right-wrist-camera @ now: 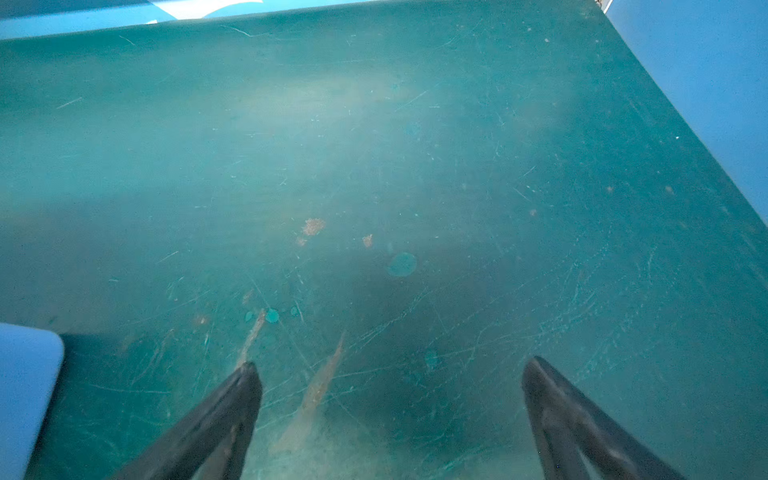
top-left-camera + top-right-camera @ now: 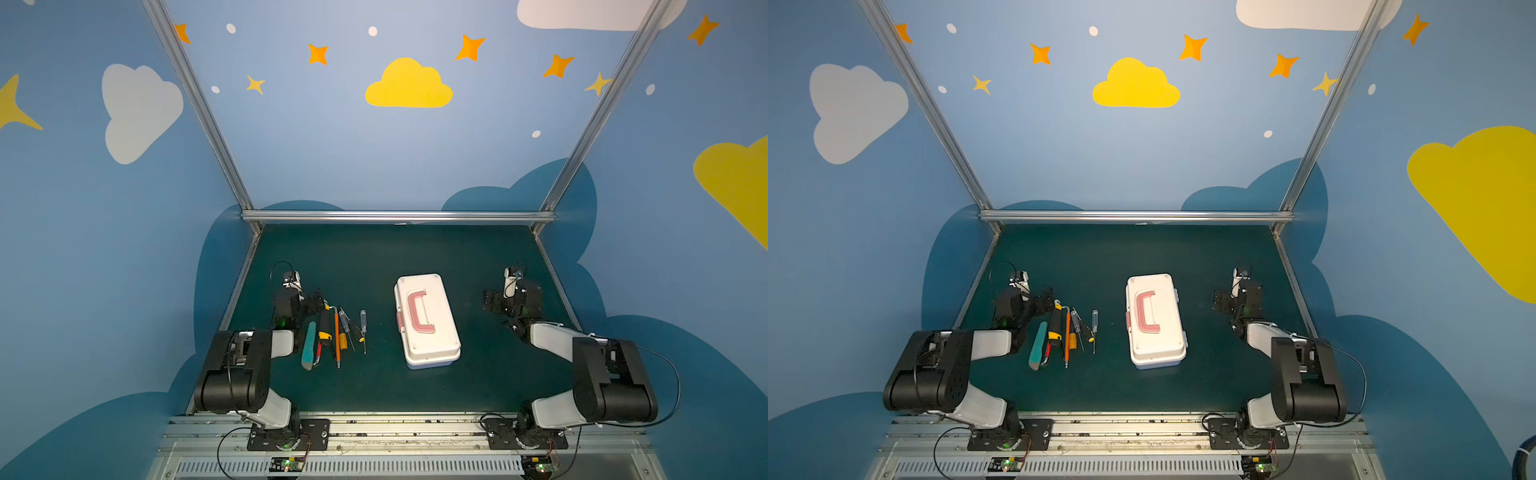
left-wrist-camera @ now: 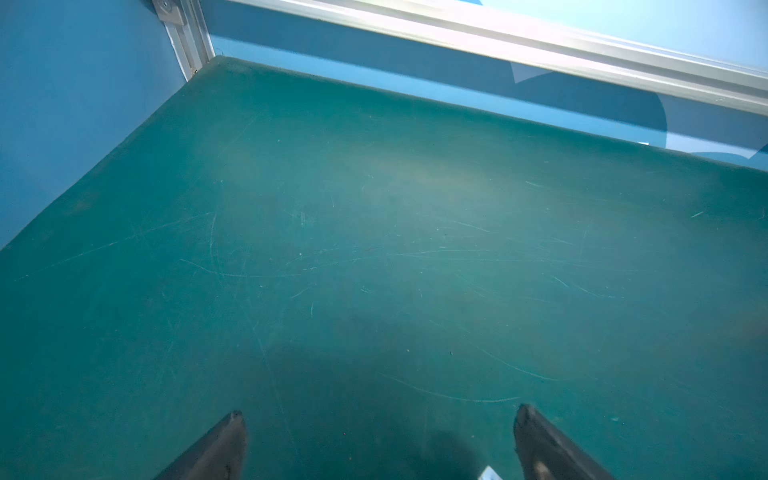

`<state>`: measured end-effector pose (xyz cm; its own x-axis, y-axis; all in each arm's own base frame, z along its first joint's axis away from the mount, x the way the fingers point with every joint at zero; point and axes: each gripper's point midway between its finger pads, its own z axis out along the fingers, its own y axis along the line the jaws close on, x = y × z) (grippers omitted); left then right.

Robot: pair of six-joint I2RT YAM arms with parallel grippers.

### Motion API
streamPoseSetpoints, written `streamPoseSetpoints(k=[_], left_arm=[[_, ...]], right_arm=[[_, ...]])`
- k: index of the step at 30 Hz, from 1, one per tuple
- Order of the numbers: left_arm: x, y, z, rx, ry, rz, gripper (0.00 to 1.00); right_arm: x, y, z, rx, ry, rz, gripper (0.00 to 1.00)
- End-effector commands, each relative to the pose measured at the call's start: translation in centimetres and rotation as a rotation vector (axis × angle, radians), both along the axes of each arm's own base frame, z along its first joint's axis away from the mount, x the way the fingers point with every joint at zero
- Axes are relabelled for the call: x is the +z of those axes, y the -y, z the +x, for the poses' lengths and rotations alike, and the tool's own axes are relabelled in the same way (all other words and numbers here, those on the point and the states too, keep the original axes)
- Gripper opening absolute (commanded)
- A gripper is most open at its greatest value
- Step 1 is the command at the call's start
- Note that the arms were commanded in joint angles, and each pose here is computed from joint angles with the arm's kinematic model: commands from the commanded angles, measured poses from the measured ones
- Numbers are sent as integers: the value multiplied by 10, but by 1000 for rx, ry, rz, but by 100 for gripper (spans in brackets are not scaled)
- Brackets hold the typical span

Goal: Pack the tool kit

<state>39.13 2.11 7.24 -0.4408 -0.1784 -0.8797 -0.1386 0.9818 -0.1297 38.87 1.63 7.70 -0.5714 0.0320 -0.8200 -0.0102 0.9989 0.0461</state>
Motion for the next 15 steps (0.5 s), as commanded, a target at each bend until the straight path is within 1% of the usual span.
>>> streamPoseSetpoints(k=[1, 15], left_arm=[[8, 0, 2, -6, 18, 8, 100], [8, 1, 2, -8, 18, 6, 100]], right_arm=[[7, 0, 4, -3, 15, 7, 98], [7, -1, 4, 0, 14, 9, 98]])
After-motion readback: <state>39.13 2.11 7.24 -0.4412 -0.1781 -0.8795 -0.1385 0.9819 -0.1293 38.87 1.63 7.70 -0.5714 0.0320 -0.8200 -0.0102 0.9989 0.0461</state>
